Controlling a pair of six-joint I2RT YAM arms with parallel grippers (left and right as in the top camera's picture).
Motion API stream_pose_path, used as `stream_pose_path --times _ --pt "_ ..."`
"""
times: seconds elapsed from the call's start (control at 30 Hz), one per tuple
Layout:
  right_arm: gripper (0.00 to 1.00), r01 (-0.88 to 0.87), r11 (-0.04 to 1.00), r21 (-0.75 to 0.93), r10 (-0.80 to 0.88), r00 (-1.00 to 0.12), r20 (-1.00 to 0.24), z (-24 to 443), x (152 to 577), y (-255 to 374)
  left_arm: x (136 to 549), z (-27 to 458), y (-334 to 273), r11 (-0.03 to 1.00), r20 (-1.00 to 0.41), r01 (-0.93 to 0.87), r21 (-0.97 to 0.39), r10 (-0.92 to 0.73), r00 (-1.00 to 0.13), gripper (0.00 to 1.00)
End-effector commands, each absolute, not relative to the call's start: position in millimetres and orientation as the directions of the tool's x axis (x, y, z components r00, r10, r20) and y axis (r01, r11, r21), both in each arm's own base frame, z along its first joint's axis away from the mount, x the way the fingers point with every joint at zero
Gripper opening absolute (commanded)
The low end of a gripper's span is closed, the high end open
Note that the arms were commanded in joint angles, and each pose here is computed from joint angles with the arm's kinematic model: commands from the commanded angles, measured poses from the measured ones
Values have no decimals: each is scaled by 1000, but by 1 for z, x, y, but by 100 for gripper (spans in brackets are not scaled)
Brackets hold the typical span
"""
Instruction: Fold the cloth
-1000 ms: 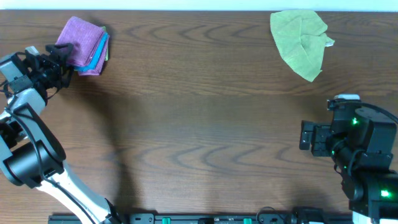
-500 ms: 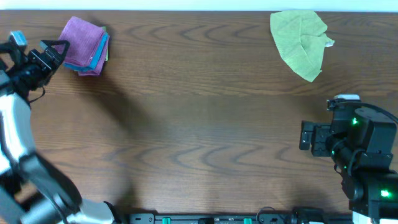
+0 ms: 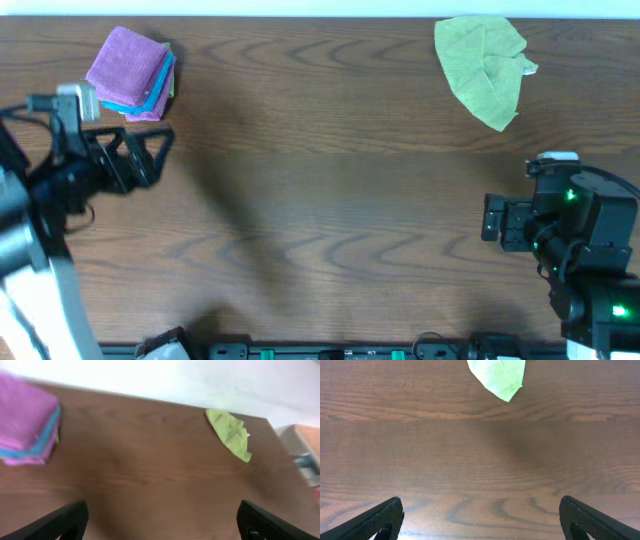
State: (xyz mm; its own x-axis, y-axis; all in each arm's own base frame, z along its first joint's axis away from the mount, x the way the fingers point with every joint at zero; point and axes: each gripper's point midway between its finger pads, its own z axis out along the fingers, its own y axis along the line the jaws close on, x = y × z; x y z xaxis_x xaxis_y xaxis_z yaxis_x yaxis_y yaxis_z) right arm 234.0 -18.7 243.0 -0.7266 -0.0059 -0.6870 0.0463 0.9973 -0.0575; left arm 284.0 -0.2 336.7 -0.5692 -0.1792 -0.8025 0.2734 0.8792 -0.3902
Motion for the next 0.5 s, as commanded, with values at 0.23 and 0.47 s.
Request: stream_pose_path --times 0.23,0.47 --pt "99 69 996 -54 13 -722 -692 245 233 -22 177 394 7 997 -952 -26 -70 -75 -298 95" --pt "99 69 996 -54 13 -722 -692 245 233 -22 140 409 17 985 -981 -172 15 -18 -192 96"
